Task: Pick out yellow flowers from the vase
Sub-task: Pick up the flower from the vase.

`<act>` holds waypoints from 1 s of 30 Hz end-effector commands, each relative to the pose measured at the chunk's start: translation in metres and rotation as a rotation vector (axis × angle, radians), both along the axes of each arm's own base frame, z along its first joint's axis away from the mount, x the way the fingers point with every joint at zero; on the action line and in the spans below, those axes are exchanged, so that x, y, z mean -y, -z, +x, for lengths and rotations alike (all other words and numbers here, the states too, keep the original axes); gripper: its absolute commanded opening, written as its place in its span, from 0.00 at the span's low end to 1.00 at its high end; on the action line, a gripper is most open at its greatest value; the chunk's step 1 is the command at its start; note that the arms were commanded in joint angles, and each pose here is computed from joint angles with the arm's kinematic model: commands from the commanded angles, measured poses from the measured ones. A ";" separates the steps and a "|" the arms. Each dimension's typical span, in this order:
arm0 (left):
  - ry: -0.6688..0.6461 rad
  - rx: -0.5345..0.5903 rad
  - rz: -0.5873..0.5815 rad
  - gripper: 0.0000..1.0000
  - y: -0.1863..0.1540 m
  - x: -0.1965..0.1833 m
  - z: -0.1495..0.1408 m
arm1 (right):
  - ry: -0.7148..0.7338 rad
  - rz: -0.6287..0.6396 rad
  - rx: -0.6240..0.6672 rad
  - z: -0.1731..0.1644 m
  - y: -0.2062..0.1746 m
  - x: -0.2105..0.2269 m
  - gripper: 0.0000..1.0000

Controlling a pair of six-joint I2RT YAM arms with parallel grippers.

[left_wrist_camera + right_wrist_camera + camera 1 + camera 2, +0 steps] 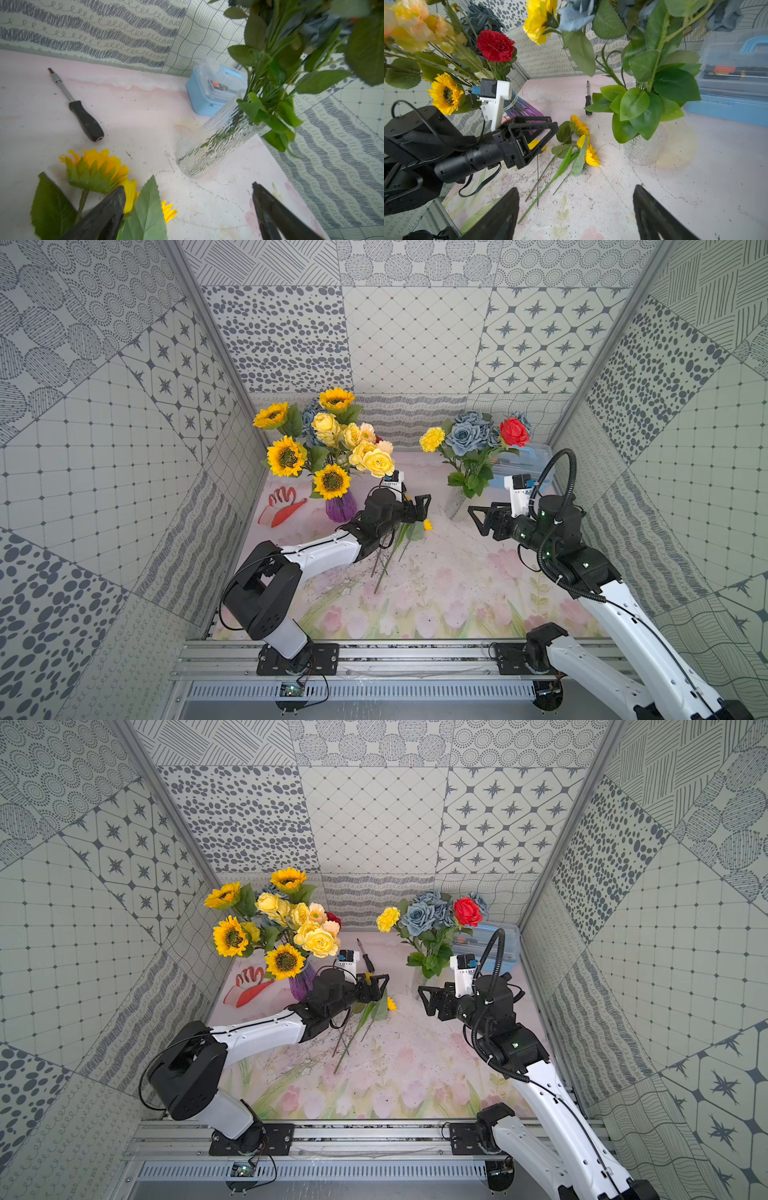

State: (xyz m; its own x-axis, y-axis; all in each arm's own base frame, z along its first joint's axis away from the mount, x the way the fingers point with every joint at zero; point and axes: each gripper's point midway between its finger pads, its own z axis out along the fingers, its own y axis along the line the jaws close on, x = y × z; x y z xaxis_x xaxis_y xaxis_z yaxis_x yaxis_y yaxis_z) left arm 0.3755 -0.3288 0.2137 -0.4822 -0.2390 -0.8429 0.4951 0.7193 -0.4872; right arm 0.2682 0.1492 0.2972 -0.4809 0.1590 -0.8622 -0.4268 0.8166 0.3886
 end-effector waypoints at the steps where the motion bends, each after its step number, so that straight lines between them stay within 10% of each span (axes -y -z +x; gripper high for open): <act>1: 0.096 0.195 -0.216 0.94 -0.069 0.026 0.006 | -0.033 0.098 0.096 -0.009 -0.023 -0.004 0.87; 30: 0.182 0.277 -0.305 0.79 -0.075 0.084 0.056 | -0.004 0.146 -0.046 -0.046 0.031 0.013 0.86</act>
State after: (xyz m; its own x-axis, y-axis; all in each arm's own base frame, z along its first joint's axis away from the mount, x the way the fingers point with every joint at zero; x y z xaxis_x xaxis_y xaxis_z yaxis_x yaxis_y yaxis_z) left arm 0.4275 -0.4114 0.2697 -0.3774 -0.3984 -0.8359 0.6953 0.4743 -0.5400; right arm 0.2203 0.1342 0.2595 -0.5352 0.2627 -0.8028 -0.3950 0.7622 0.5128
